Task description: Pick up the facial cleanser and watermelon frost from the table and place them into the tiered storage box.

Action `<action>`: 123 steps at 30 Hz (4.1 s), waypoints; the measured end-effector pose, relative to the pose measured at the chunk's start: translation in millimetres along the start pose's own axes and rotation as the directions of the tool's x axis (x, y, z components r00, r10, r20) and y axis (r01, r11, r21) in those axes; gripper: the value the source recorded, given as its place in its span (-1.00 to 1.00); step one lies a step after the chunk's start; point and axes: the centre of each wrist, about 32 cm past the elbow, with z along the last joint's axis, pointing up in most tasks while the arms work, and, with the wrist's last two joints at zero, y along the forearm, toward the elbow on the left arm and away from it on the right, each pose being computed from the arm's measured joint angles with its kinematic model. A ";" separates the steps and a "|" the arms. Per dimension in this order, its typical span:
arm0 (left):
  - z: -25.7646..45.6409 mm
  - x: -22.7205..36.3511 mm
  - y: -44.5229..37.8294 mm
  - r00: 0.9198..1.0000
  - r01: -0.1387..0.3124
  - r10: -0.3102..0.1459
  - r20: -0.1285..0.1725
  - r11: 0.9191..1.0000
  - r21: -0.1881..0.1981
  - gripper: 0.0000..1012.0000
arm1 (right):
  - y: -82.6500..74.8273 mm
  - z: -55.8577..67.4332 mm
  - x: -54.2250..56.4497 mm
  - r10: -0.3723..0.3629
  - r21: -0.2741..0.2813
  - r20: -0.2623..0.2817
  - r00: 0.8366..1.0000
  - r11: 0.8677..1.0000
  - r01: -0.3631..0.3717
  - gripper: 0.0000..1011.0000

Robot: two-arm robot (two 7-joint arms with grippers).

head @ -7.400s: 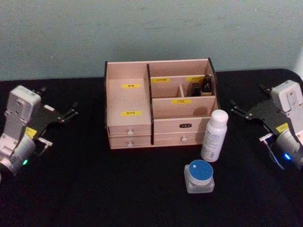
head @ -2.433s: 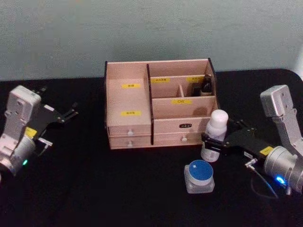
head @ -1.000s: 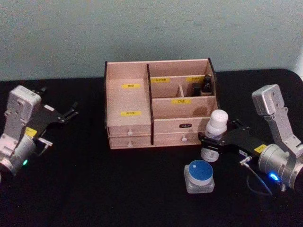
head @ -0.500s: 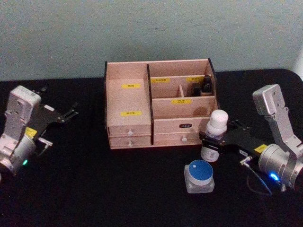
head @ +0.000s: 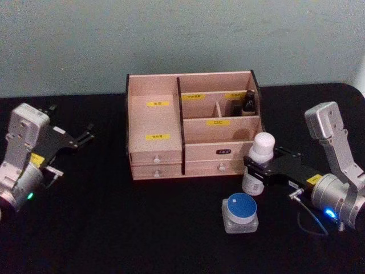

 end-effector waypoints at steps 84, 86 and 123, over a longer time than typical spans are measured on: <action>0.0 0.0 0.0 1.000 0.000 0.000 0.000 1.000 0.000 0.98 | 55.3 122.4 19.8 0.074 0.115 0.052 0.996 0.990 -0.080 0.18; 0.0 0.0 0.0 1.000 0.000 0.000 0.000 1.000 0.000 0.98 | 61.2 124.2 20.4 0.077 0.113 0.054 0.996 0.990 -0.083 0.18; 0.0 0.0 0.0 1.000 0.000 0.000 0.000 1.000 0.000 0.98 | 105.3 122.1 19.7 0.097 0.084 0.054 0.994 0.991 -0.101 0.18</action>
